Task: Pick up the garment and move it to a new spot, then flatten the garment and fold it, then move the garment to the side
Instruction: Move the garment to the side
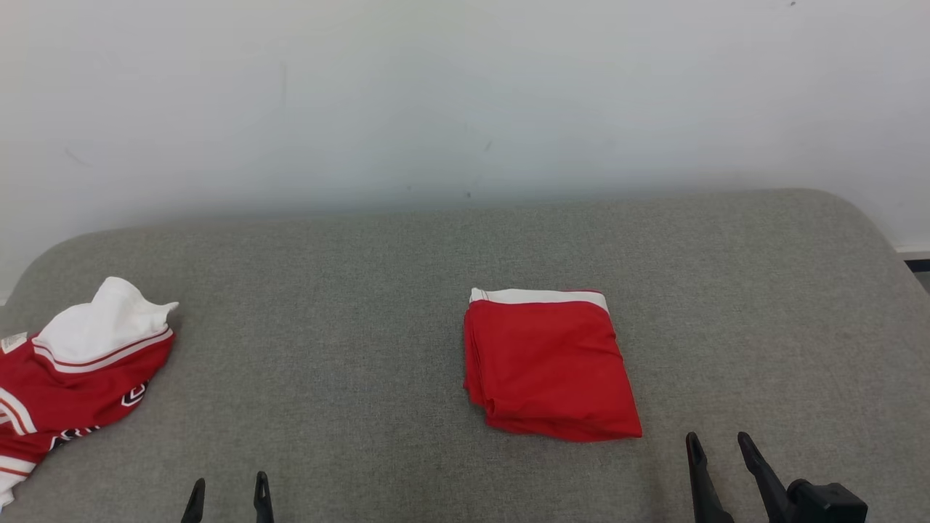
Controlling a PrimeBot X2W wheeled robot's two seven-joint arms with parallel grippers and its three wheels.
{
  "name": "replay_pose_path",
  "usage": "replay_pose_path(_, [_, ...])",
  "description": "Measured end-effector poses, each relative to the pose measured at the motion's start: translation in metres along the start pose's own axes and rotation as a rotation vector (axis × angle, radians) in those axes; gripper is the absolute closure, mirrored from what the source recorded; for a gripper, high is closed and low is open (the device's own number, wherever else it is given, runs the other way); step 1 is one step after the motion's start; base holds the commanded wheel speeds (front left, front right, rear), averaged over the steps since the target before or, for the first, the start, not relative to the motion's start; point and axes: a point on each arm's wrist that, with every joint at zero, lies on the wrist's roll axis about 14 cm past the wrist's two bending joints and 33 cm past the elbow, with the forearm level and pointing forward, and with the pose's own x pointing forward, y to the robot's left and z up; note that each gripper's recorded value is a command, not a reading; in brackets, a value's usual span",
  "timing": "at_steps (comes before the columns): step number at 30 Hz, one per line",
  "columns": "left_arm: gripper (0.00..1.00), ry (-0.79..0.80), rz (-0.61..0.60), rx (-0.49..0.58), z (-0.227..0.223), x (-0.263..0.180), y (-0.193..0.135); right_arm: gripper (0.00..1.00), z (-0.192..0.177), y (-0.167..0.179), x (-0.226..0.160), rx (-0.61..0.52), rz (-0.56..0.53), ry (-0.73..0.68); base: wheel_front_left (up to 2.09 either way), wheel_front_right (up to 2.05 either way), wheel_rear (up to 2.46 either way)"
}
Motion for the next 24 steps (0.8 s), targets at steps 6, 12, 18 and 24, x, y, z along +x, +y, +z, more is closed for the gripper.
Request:
replay_pose_path(6, [0.00,0.005,0.004,-0.001,-0.002,-0.001,0.001,0.00,-0.003,0.002,0.001,0.005,0.003,0.009,0.00,0.00,0.00])
replay_pose_path(12, [0.00,0.005,0.012,-0.001,-0.002,-0.002,0.003,0.00,-0.004,0.004,0.004,0.005,0.012,0.018,0.00,0.00,0.00])
replay_pose_path(18, [0.00,0.004,0.014,-0.002,-0.001,-0.003,0.003,0.00,0.003,0.006,0.021,0.031,0.020,0.078,0.00,0.00,0.00])
replay_pose_path(24, [0.00,0.003,0.009,-0.007,-0.001,-0.003,0.001,0.00,0.004,0.014,0.052,-0.014,0.069,0.318,0.00,0.00,0.00])
